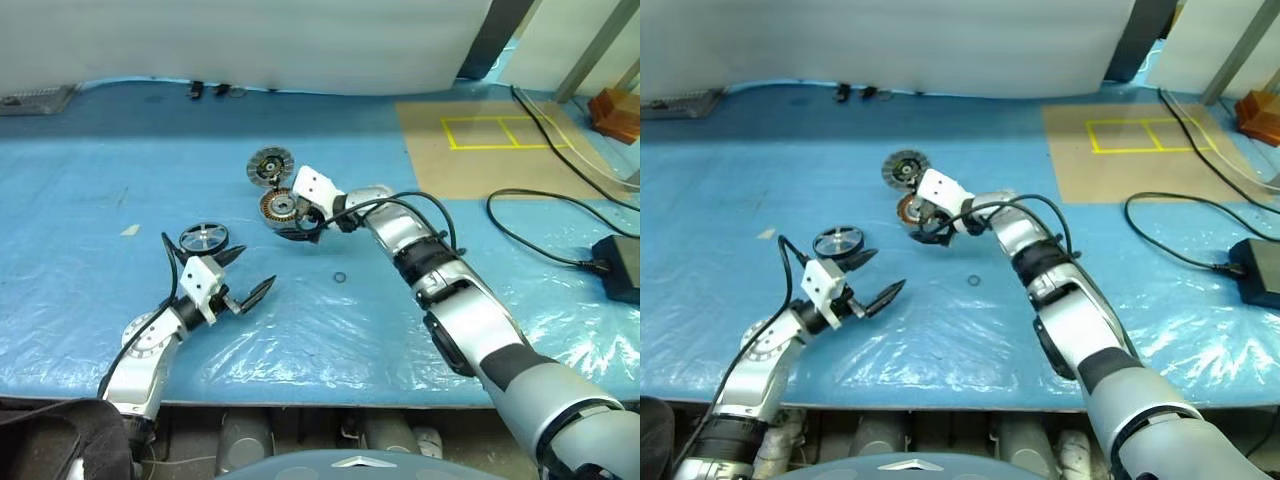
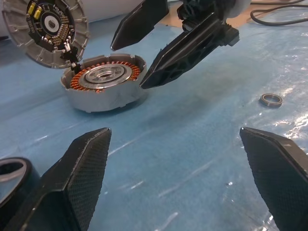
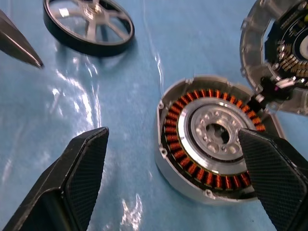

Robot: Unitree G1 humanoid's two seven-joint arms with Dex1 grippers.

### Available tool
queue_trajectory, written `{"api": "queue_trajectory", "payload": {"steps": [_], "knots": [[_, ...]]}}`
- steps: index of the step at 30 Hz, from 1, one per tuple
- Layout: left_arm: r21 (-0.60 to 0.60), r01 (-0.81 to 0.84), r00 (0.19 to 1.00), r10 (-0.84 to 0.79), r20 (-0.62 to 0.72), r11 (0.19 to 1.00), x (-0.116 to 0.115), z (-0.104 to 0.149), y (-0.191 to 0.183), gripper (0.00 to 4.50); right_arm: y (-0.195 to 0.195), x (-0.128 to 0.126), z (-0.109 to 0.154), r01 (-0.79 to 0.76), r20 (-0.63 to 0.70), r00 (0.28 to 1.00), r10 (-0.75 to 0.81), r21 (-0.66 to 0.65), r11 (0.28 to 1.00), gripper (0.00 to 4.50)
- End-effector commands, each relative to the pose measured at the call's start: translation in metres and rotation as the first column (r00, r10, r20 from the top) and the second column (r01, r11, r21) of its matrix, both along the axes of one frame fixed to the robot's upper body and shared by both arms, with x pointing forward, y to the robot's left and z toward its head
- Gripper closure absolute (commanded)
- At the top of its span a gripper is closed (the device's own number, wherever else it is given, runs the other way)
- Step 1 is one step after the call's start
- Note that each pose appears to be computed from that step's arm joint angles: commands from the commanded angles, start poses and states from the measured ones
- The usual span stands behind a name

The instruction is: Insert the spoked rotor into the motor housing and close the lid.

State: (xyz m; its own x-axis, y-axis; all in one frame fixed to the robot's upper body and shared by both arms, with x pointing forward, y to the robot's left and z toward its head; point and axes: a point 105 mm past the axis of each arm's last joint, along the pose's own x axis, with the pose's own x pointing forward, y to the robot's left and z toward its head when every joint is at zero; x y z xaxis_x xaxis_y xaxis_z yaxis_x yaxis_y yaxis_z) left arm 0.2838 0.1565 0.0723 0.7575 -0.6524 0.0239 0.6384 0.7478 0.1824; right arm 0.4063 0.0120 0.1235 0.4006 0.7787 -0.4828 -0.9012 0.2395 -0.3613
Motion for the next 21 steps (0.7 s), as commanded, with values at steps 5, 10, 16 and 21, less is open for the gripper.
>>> {"api": "queue_trajectory", "payload": {"steps": [5, 10, 16, 21], "knots": [[-0.025, -0.106, 0.992, 0.107, 0.067, 0.994, -0.016, 0.011, 0.007, 0.0, 0.023, 0.005, 0.014, -0.051, 0.067, 0.996, 0.057, -0.088, 0.995, 0.01], [-0.025, -0.134, 0.989, 0.135, 0.062, 0.991, -0.02, 0.009, 0.009, 0.0, 0.03, 0.0, 0.006, -0.074, 0.048, 0.996, 0.08, -0.123, 0.99, 0.01], [-0.022, -0.149, 0.987, 0.15, 0.065, 0.989, -0.021, 0.01, 0.013, 0.0, 0.024, -0.001, -0.017, -0.034, 0.0, 0.999, 0.035, -0.221, 0.975, 0.01], [-0.019, -0.147, 0.987, 0.148, 0.07, 0.989, -0.019, 0.012, 0.013, 0.0, 0.028, 0.009, -0.001, 0.022, 0.095, 0.996, -0.005, -0.182, 0.983, 0.01]]}}
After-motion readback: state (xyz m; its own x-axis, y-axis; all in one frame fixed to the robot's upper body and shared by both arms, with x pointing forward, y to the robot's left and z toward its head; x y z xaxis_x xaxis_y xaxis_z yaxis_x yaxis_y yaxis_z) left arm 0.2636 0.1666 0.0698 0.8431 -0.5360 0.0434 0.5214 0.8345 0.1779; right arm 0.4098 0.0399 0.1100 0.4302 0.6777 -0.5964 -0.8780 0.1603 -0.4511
